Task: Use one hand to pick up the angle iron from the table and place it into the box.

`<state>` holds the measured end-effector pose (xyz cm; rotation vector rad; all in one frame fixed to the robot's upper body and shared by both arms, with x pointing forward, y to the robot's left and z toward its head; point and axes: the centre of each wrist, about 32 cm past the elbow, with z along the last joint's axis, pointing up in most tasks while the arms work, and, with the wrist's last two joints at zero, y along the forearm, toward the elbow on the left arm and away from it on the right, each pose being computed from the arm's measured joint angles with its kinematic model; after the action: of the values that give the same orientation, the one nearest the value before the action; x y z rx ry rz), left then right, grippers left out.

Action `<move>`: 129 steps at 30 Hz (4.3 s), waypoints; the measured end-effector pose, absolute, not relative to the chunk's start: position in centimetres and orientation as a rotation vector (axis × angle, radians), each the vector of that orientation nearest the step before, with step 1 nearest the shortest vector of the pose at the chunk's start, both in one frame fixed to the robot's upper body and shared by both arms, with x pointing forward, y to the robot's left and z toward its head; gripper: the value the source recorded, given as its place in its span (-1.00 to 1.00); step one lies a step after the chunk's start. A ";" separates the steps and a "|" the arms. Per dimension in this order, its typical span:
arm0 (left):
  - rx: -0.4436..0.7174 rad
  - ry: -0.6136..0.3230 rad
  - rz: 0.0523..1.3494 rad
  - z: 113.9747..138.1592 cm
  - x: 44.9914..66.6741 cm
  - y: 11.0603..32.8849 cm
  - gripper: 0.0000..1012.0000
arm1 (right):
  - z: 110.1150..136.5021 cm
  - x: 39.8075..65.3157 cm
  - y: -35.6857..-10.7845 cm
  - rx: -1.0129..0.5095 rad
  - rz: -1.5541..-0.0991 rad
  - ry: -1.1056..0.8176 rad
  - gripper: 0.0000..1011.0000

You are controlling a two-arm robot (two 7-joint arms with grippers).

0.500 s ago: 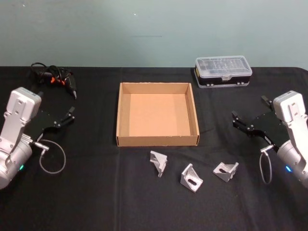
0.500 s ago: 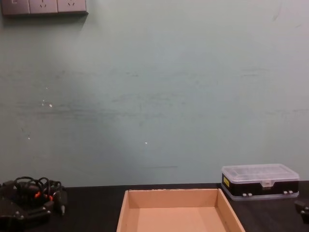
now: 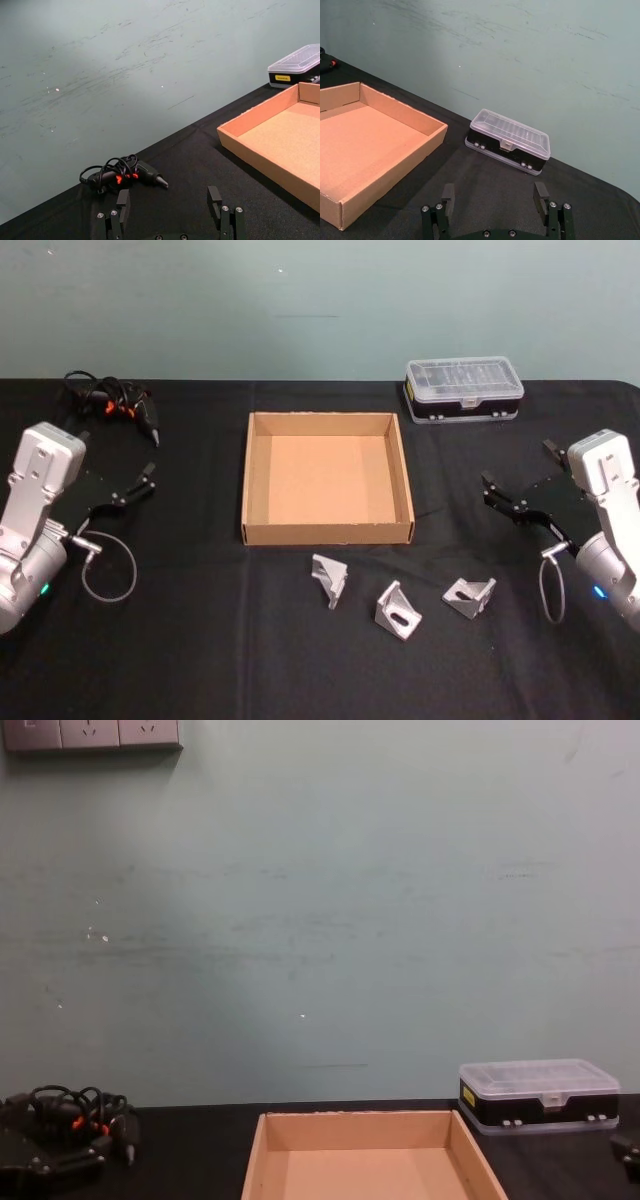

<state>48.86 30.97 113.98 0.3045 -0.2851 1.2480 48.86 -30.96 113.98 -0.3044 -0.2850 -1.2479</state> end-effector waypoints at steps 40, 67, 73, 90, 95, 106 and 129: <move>0.305 -0.285 1.248 114.0 48.9 31.0 1.00 | 118.1 41.3 -32.8 -0.277 -1.126 -0.066 0.98; 0.304 -0.285 1.248 114.0 48.9 31.0 1.00 | 118.2 39.2 -31.6 -0.458 -0.965 0.073 0.98; 0.304 -0.285 1.248 114.0 48.9 31.0 1.00 | 117.7 40.2 -31.1 -0.474 -0.961 0.082 0.98; 0.305 -0.285 1.248 114.0 48.9 31.0 1.00 | 117.1 41.2 -30.1 -0.483 -0.982 0.100 0.98; 0.304 -0.285 1.248 114.0 48.9 31.0 1.00 | 117.1 41.3 -30.1 -0.488 -0.987 0.105 0.98; 0.305 -0.285 1.248 114.0 48.9 31.0 1.00 | 117.1 41.2 -30.1 -0.486 -0.986 0.103 0.89; 0.304 -0.285 1.248 114.0 48.9 31.0 1.00 | 117.1 41.2 -30.2 -0.483 -0.987 0.100 -0.04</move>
<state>48.86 30.97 113.98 0.3044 -0.2851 1.2480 41.24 -30.15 117.11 -0.4826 0.0998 -0.9866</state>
